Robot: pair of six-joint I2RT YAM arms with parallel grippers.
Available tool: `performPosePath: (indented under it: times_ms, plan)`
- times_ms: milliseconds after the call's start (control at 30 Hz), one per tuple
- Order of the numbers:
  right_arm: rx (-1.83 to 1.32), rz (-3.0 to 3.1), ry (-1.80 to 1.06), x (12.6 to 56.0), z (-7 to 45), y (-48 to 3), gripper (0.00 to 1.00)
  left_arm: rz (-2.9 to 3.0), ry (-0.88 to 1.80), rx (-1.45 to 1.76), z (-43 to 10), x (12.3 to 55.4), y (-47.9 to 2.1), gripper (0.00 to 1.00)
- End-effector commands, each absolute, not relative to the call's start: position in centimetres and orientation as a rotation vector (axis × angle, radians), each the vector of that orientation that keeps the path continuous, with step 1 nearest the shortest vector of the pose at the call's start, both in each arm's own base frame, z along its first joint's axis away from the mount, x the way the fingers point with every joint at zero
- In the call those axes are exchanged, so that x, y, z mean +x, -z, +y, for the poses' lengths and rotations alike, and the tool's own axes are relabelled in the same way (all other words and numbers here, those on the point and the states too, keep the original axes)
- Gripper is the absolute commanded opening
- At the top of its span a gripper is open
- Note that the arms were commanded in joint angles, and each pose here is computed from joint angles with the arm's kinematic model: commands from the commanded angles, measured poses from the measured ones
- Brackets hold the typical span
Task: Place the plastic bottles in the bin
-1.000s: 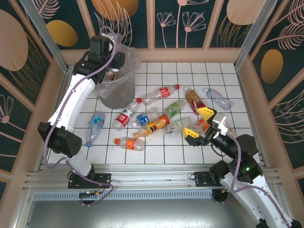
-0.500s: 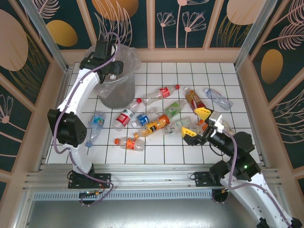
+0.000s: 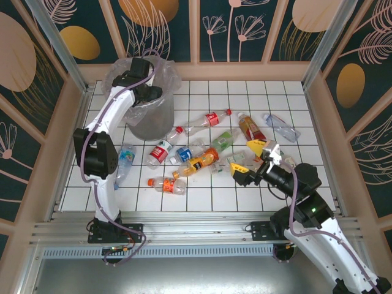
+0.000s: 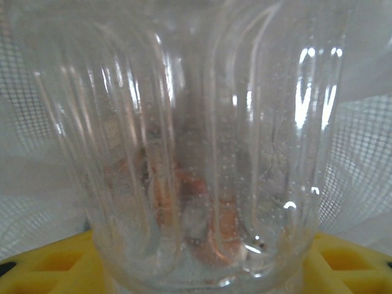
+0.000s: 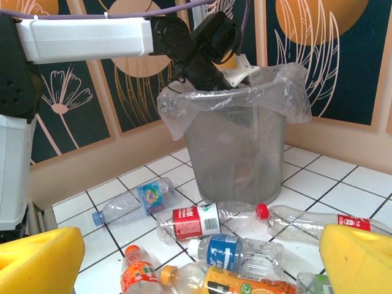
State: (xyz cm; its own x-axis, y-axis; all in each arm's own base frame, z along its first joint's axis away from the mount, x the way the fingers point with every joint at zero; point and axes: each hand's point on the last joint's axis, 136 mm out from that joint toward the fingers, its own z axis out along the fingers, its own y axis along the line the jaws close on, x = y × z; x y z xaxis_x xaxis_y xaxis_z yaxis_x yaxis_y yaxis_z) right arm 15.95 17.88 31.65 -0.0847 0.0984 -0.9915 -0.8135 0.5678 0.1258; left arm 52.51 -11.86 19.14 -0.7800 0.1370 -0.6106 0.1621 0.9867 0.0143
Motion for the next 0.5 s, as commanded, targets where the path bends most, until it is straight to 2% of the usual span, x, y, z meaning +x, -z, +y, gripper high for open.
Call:
performPosePath:
  times_ms: [0, 200, 467]
  plan:
    - [-0.636, 1.458, -0.881, 15.6, 17.9, -32.9, 0.99, 2.494, 0.069, 0.200, -11.8, 52.9, -18.8, 0.61]
    - [-0.576, 1.509, -0.883, 16.7, 17.8, -32.8, 0.99, 2.493, 0.064, 0.191, -11.6, 52.7, -19.0, 0.69]
    - [-0.361, 1.675, -0.878, 19.9, 17.2, -32.2, 0.99, 2.441, 0.081, 0.159, -11.4, 51.8, -22.0, 0.86]
